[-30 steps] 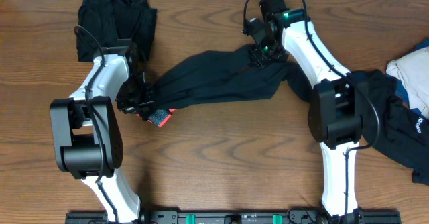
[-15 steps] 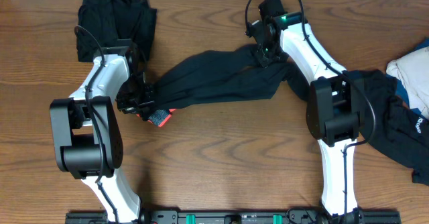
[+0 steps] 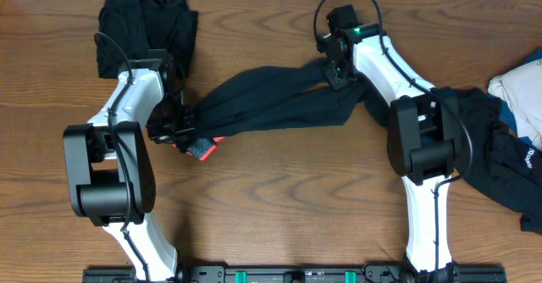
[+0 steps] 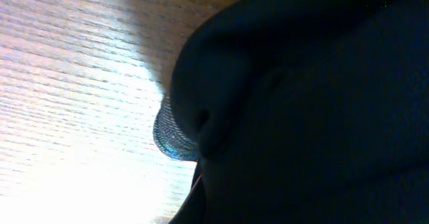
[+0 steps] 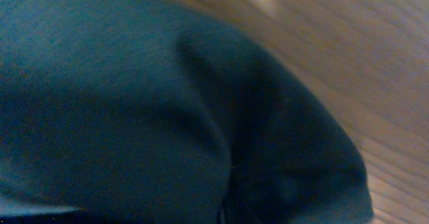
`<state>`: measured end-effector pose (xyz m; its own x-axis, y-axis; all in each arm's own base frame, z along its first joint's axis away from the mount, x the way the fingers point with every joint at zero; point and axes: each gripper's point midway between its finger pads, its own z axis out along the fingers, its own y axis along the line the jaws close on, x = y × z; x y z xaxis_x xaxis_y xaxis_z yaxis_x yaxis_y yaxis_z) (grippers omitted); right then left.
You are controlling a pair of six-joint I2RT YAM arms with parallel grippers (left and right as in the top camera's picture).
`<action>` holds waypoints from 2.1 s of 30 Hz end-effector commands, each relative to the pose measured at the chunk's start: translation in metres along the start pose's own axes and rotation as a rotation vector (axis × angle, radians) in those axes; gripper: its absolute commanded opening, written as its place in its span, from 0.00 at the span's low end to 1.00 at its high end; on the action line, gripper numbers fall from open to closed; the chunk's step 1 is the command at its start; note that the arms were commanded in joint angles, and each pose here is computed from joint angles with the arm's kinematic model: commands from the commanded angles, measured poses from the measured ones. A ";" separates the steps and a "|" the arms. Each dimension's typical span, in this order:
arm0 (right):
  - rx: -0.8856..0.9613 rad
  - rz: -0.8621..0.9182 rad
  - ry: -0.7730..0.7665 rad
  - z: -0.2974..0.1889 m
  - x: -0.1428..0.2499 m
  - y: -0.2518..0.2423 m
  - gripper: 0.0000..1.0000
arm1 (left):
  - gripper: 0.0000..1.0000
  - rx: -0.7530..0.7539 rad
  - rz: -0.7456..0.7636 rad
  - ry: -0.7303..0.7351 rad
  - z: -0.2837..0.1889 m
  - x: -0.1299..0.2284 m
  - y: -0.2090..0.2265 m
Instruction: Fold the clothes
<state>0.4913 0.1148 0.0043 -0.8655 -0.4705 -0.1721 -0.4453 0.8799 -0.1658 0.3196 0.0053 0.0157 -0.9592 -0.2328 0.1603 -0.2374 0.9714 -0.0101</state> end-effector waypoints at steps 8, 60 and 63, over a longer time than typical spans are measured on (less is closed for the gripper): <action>0.357 0.218 0.124 0.003 0.048 -0.118 0.08 | 0.07 -0.098 -0.069 -0.020 -0.003 -0.008 0.039; -0.324 0.057 -0.448 -0.057 -0.115 0.069 0.27 | 0.98 0.026 -0.045 -0.080 -0.092 -0.028 0.026; -0.325 0.059 -0.432 -0.047 -0.112 0.071 0.28 | 0.98 0.026 -0.045 -0.081 -0.092 -0.028 0.026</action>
<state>0.5422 0.2361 0.0777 -0.7219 -0.3590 -0.5916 -0.5343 0.8324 0.1469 0.3507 0.0407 0.0948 -0.9565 -0.2736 0.1013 -0.2777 0.9603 -0.0286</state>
